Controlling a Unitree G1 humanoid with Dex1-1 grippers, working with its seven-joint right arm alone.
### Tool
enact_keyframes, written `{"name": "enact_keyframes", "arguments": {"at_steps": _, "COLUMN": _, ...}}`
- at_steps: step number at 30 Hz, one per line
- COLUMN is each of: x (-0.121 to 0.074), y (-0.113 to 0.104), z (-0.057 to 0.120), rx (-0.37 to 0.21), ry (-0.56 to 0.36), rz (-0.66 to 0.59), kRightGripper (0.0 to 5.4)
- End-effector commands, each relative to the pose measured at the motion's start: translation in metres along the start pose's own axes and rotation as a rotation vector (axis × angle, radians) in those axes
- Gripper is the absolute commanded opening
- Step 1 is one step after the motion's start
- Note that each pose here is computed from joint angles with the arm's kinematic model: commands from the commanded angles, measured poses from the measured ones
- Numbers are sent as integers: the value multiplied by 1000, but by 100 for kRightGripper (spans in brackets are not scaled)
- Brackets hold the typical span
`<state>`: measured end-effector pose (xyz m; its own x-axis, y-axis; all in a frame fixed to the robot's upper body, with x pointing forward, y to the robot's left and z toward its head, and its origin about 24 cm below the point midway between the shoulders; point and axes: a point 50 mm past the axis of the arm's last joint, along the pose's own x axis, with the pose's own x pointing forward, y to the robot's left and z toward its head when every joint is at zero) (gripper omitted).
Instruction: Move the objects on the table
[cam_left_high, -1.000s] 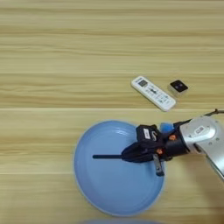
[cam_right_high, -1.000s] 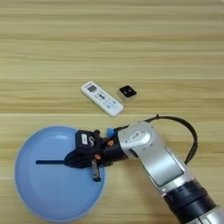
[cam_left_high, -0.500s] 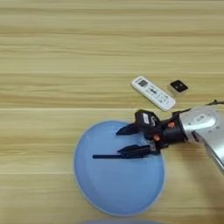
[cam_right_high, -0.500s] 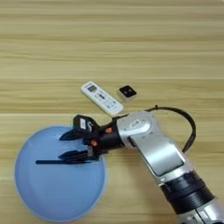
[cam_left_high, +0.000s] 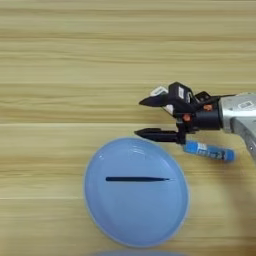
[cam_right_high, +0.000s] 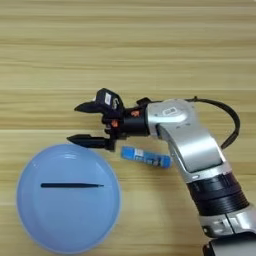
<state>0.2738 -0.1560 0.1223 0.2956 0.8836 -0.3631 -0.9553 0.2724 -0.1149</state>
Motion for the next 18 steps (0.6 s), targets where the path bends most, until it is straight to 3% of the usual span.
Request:
{"name": "enact_keyframes", "arguments": {"at_steps": 1, "x": -19, "y": -29, "z": 31, "rx": -107, "ry": -55, "rz": -174, "kRightGripper": 481}}
{"name": "enact_keyframes", "arguments": {"at_steps": 6, "x": -27, "y": -43, "z": 30, "rx": -90, "ry": -47, "rz": -264, "kRightGripper": 536}}
{"name": "enact_keyframes", "arguments": {"at_steps": 12, "x": -33, "y": -55, "z": 23, "rx": -75, "ry": -6, "rz": -345, "kRightGripper": 536}}
{"name": "enact_keyframes", "arguments": {"at_steps": 18, "x": -35, "y": -70, "z": 8, "rx": -21, "ry": 53, "rz": -415, "kRightGripper": 536}}
